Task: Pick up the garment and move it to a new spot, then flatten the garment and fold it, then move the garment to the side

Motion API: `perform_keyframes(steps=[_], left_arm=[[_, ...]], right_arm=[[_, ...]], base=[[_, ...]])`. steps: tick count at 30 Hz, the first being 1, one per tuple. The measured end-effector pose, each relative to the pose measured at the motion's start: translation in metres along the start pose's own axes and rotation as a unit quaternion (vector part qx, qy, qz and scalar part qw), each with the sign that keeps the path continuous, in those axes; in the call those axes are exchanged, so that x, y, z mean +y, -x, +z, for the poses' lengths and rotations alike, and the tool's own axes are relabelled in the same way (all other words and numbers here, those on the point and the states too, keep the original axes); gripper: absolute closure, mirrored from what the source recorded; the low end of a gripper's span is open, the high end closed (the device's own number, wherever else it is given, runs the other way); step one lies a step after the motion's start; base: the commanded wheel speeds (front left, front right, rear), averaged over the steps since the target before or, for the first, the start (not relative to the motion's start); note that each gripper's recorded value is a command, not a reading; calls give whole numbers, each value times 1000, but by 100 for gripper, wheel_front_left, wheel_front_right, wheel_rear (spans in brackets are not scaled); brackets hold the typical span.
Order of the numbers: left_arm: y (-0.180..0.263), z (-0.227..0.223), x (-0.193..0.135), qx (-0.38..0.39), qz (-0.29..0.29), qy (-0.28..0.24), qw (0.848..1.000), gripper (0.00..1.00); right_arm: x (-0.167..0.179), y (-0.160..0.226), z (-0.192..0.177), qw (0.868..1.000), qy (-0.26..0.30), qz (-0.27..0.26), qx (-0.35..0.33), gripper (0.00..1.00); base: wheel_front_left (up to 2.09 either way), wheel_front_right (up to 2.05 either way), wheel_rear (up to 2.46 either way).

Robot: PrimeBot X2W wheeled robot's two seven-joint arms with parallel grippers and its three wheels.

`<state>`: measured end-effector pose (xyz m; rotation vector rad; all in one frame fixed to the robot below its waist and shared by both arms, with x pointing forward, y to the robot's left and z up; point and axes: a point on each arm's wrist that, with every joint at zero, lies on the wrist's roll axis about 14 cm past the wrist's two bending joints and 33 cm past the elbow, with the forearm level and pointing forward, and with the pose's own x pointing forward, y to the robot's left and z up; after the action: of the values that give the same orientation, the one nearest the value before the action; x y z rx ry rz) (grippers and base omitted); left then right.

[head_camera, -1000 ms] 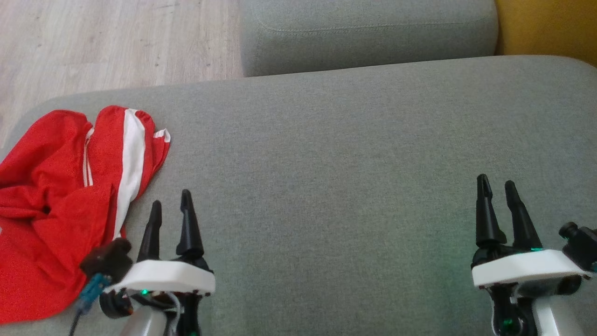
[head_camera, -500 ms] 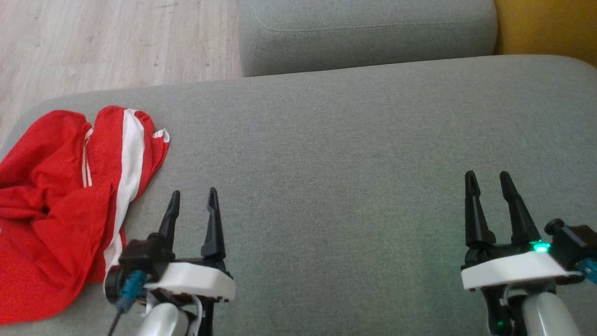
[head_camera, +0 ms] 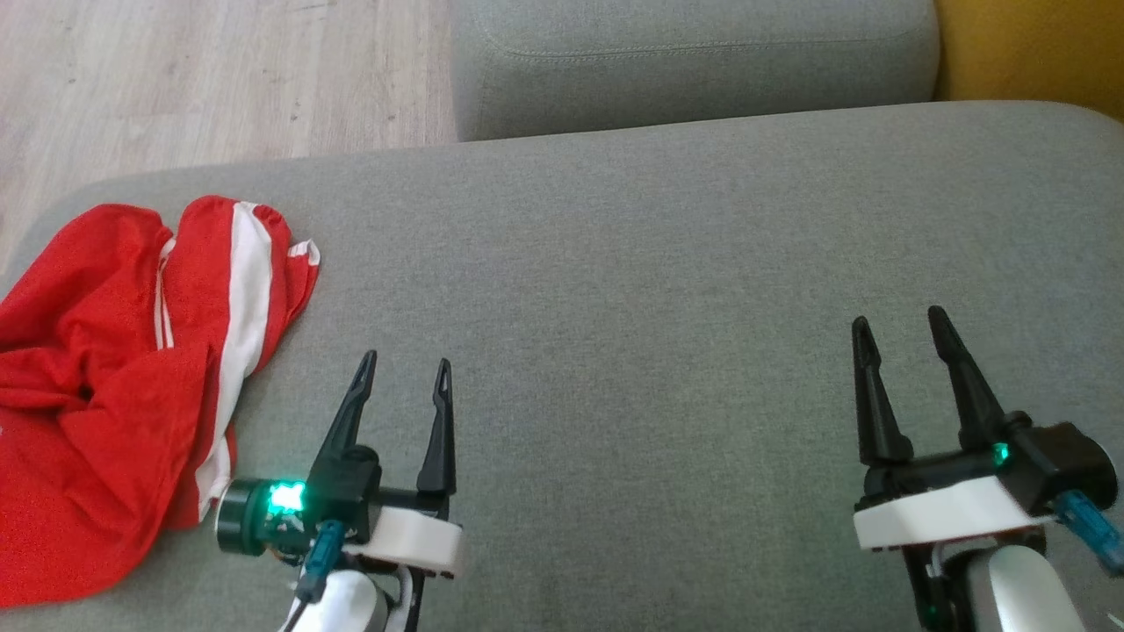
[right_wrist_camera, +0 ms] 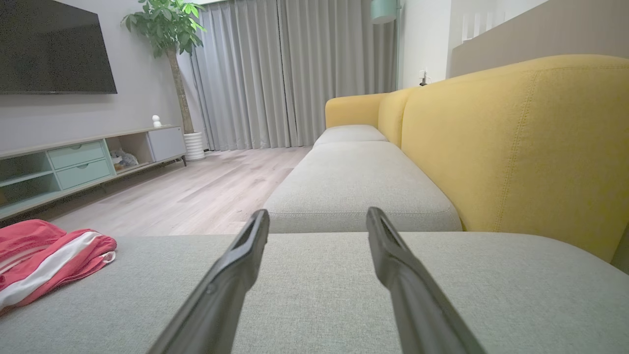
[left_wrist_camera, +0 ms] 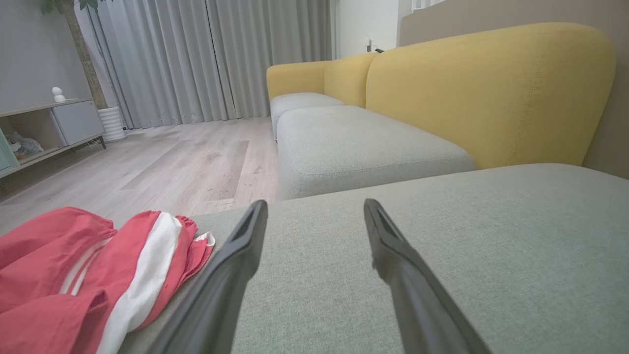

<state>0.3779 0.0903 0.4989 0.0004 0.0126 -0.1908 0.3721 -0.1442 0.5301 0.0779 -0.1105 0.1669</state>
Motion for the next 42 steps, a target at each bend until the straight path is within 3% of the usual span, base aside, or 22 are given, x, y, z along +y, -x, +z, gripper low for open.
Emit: perform_keyframes(steps=[13,29,42], left_arm=[[-2,22,9,-45,21,69,996,0],[1,16,3,-54,-1,11,998,0],[18,20,44,-60,67,7,996,0]], right_arm=[[-18,3,-5,997,-73,-36,-9,0],[-7,9,-24,999,-47,-19,15,0],[32,-4,-26,997,-55,41,19,0]], base=[[0,0,0],[0,0,0],[0,0,0]])
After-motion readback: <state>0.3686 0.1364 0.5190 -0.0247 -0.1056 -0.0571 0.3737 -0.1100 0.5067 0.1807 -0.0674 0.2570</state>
